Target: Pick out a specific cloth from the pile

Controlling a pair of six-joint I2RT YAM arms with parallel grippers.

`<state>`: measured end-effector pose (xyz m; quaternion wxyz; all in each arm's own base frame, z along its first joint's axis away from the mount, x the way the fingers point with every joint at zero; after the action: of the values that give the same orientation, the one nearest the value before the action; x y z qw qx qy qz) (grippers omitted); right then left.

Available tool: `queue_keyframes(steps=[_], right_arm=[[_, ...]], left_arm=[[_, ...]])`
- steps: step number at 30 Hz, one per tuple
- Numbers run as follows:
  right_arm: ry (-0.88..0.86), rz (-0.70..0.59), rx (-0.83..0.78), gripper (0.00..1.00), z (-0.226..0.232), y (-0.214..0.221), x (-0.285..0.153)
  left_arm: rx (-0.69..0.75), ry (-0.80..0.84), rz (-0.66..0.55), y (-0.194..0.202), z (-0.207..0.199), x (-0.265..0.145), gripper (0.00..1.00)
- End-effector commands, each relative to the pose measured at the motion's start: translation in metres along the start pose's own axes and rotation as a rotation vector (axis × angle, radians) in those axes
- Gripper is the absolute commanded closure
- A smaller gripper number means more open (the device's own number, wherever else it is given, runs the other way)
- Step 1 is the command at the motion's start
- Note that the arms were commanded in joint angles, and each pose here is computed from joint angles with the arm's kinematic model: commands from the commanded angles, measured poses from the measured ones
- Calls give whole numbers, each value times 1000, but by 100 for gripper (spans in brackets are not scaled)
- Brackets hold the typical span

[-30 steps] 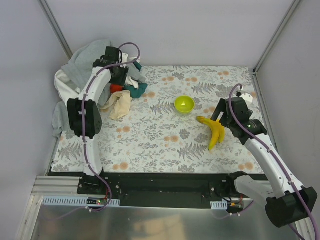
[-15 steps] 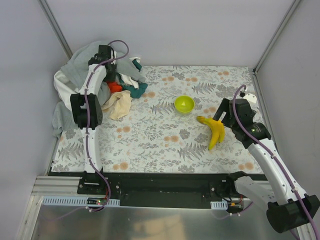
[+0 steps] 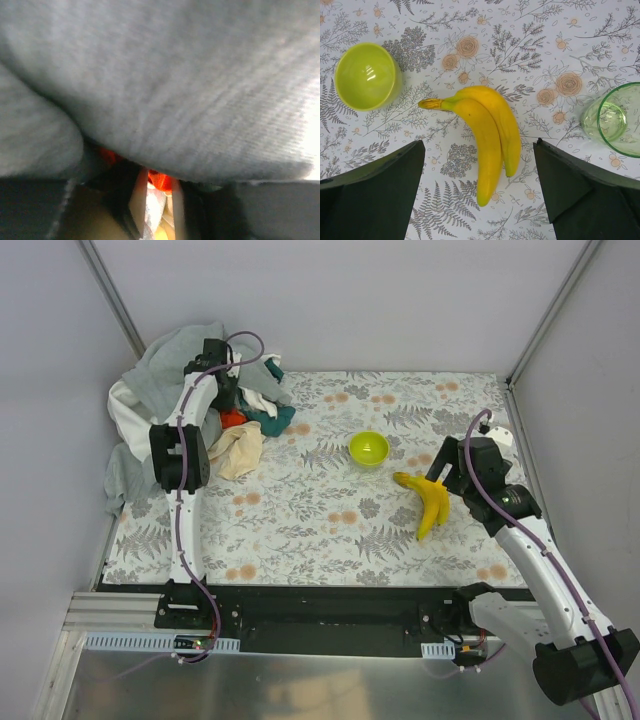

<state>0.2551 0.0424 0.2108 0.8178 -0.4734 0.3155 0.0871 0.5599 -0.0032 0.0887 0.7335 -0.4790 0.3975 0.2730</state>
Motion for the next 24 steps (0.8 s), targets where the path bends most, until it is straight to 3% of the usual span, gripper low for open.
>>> queue_keyframes(steps=[1, 2, 6, 10, 14, 18, 21, 24], right_arm=[[3, -42, -5, 1, 3, -14, -2], [5, -40, -7, 1, 3, -14, -2], [7, -40, -11, 1, 2, -14, -3], [2, -43, -9, 1, 3, -15, -4], [-23, -31, -5, 1, 8, -16, -8], [-52, -14, -1, 1, 14, -20, -14], [-78, 5, 2, 1, 20, -20, -19], [-104, 21, 19, 1, 25, -20, -23]], left_arm=[[37, 34, -20, -7, -4, 1, 93], [40, 12, -17, -8, -1, 0, 100], [15, -71, -81, -29, 17, -32, 100], [27, -86, -292, -74, 28, -130, 100], [89, -83, -550, -104, 27, -258, 100], [120, -234, -836, -112, 38, -413, 100], [184, -316, -1074, -98, 29, -534, 100], [194, -386, -1192, -69, 21, -607, 100]])
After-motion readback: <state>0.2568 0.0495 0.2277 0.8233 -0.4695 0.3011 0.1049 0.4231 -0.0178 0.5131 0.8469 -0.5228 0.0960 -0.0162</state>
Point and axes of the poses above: each gripper's point midway between its finger pads, its own x axis out along the fingers, its own z axis along the line the jaws close on, y = z × x, the point moved 2 cm from there along -x, back along the fingers, and after that the axes turned 14 degrees about x, right-handed, at the moved point
